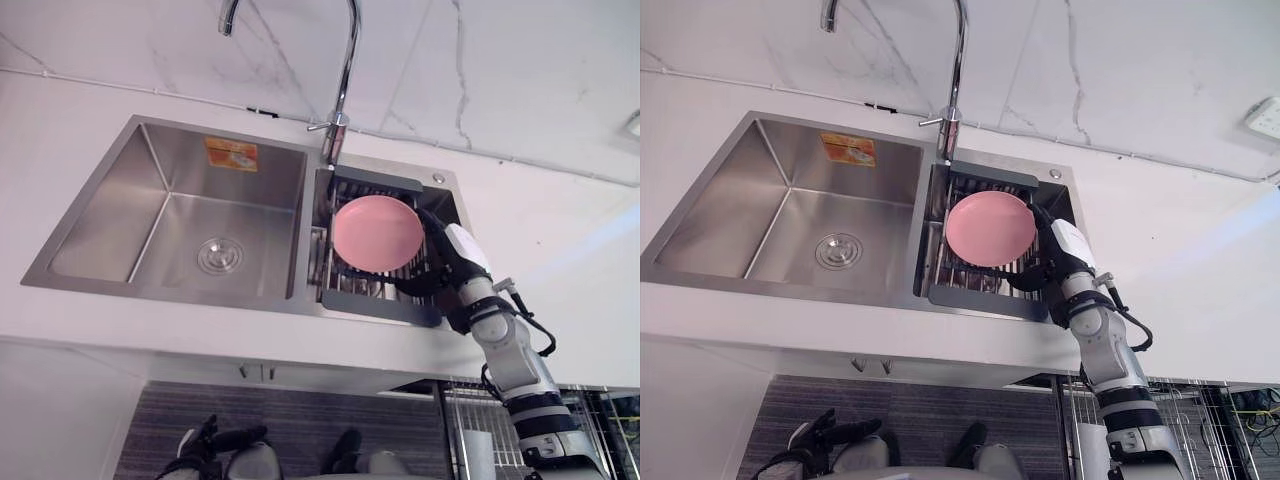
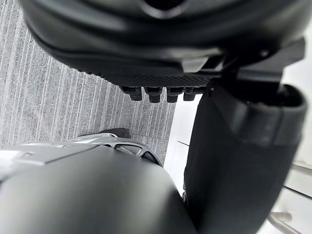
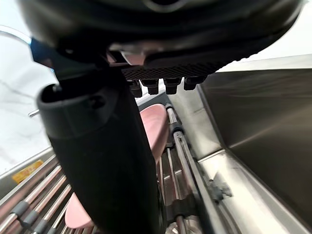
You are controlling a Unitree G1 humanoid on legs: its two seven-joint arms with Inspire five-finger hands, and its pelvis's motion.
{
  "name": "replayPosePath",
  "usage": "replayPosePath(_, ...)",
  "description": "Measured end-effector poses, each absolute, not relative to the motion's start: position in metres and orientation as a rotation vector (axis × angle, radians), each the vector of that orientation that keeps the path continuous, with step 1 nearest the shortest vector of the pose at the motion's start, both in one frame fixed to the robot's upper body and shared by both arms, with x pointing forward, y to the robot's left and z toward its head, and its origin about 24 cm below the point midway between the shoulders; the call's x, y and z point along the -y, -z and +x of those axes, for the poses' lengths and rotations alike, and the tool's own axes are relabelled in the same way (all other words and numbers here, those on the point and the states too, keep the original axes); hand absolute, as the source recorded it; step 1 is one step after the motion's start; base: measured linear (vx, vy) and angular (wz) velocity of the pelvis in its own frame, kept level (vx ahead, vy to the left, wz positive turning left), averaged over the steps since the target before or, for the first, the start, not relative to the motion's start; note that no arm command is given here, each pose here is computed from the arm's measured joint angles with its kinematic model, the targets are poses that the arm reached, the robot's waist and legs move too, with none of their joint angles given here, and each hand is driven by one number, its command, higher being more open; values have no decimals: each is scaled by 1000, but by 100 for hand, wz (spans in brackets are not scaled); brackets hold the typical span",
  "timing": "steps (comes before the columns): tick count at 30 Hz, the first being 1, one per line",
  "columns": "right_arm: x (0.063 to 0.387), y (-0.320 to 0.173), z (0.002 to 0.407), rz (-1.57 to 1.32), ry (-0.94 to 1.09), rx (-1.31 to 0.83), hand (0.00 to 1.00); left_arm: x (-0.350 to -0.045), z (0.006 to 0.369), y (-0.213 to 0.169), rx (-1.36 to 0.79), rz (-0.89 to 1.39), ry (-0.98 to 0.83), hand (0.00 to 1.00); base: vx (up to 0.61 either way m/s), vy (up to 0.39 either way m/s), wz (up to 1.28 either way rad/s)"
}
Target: Walk over to the sink, pick up the cup, carry it to the dishwasher, place the cup inside the dishwasher, then close the dishwasher door
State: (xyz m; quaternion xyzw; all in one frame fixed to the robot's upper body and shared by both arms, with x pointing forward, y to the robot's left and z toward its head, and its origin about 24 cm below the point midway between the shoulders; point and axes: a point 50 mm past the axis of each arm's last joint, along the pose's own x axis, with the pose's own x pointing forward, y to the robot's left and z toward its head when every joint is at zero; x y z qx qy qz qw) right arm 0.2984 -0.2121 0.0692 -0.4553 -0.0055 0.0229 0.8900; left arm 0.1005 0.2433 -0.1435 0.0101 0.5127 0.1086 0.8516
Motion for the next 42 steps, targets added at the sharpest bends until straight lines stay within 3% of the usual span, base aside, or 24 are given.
replayPosePath(31,210,-81,311,-1192,25,97,100,-235,107,142,-1051,18,-179,100,7,10,3)
replayPosePath(42,198,-93,306,-1189,118,367,100,-231,109,141,-1028,26,-157,100,9,-2,0)
